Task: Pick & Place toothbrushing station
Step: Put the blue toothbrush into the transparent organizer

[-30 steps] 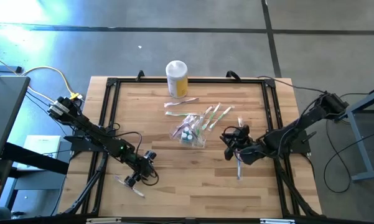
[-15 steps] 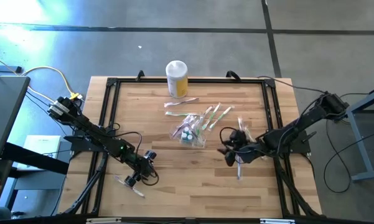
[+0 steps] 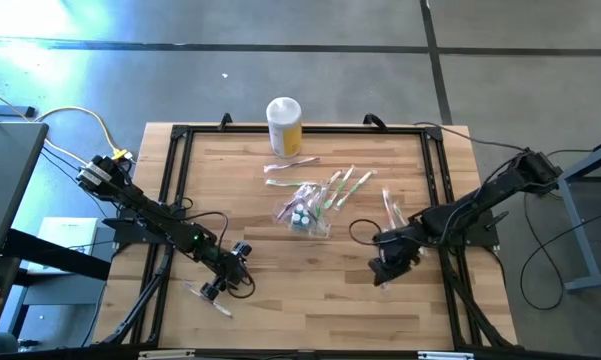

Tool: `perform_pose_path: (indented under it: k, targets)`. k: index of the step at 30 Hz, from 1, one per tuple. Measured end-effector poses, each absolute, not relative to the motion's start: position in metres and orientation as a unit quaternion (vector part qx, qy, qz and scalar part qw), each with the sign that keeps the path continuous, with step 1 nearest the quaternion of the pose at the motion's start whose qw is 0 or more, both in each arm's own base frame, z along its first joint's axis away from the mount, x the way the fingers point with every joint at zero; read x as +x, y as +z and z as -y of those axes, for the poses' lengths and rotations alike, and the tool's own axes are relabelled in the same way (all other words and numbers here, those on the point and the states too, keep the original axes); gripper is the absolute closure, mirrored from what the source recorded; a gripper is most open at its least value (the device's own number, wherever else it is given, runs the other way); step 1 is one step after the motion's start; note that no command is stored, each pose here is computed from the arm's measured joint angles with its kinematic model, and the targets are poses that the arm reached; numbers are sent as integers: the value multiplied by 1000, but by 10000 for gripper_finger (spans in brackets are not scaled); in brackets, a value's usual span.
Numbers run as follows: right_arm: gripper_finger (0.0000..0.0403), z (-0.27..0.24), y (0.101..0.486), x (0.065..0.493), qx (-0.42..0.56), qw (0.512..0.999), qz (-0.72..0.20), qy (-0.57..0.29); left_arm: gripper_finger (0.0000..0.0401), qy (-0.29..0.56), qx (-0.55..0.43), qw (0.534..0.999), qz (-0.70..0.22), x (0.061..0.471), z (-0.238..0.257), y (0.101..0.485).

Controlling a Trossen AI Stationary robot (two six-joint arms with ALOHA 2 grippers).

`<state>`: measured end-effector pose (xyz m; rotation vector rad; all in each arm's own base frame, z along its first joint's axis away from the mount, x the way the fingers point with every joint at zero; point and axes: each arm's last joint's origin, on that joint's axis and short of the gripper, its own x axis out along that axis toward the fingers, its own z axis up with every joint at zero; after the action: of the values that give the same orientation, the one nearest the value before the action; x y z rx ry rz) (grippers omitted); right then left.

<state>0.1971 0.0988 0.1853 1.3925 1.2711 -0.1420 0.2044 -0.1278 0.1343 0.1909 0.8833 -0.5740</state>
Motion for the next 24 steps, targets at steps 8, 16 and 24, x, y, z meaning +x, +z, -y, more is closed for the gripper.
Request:
perform_pose_path:
  k: [8, 16, 24]
  targets:
    - [168, -90, 172, 179, 613, 486, -580, -228, 203, -277, 100, 857, -423, 204, 127, 134]
    - [172, -80, 169, 180, 579, 585, -467, -322, 203, -277, 100, 857, -424, 204, 127, 134]
    - [172, -73, 165, 172, 536, 604, -451, -380, 203, -278, 99, 857, -423, 204, 128, 134]
